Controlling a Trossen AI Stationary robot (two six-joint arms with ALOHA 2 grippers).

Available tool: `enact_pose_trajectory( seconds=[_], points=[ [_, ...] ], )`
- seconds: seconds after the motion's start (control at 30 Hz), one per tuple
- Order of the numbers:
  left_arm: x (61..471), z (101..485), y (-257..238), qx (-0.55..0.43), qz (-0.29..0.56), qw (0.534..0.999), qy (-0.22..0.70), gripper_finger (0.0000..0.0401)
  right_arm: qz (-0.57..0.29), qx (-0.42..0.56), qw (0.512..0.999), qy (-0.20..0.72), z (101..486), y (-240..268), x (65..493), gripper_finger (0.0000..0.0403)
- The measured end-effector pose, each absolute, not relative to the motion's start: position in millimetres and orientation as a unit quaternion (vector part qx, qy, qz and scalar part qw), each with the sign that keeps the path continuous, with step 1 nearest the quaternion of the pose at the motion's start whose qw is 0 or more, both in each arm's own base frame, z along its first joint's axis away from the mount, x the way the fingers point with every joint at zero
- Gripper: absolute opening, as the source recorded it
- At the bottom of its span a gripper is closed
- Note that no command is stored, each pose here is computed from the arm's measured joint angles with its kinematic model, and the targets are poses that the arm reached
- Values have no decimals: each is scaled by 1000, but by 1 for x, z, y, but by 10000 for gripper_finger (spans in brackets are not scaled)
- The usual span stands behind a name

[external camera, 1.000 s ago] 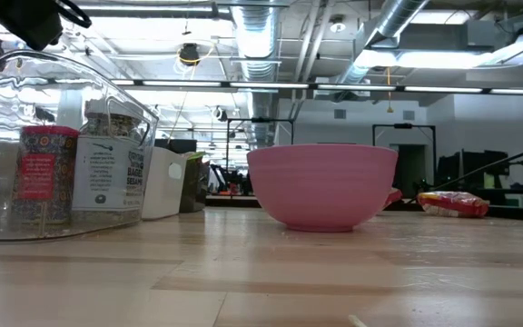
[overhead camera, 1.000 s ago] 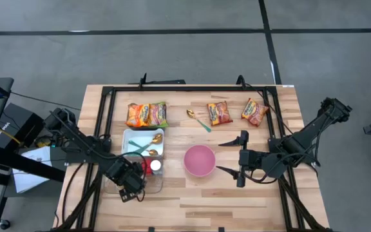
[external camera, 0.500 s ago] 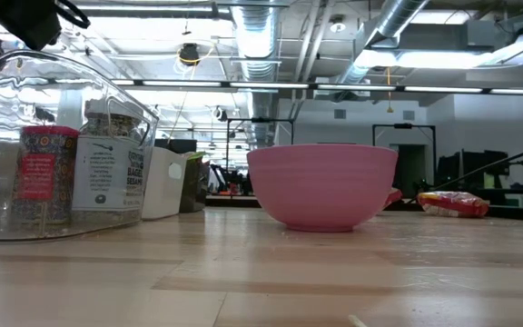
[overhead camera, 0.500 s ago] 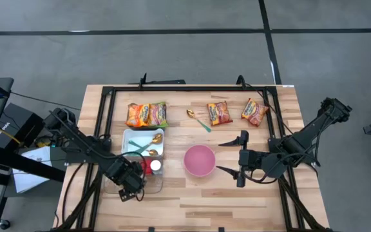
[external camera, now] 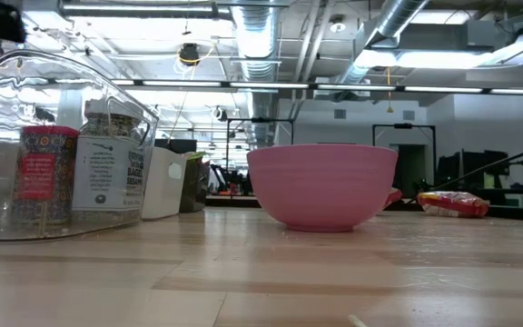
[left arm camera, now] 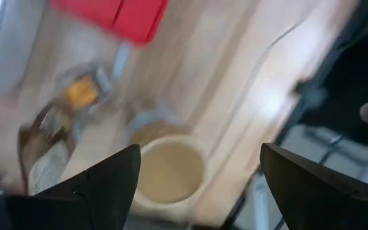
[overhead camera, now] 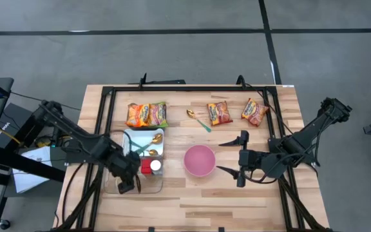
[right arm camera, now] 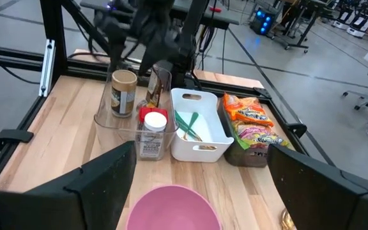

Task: Pick & Place Food Item
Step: Put the green spoon into the white bin

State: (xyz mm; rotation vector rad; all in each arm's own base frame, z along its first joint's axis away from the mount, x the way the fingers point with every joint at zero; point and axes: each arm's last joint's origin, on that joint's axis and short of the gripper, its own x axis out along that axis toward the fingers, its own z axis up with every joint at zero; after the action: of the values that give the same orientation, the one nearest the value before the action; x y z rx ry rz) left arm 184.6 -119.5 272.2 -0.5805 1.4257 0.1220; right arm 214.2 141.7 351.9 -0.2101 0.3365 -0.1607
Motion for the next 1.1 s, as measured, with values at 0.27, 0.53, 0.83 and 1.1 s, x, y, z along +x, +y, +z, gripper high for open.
enact_pose_trajectory(
  seconds=[0.27,0.53,0.83,1.1],
  points=[
    [207,313,-118,-214,-53,890,400,297,-83,-111,972,187,347,140,212,344],
    [248,349,-139,44,-137,986,83,294,-90,-116,965,217,341,138,209,344],
    [284,306,-155,233,-148,954,114,291,-132,-88,943,293,324,128,196,344],
    [322,264,-152,247,-79,954,151,289,-183,-58,939,285,323,120,196,344]
  ],
)
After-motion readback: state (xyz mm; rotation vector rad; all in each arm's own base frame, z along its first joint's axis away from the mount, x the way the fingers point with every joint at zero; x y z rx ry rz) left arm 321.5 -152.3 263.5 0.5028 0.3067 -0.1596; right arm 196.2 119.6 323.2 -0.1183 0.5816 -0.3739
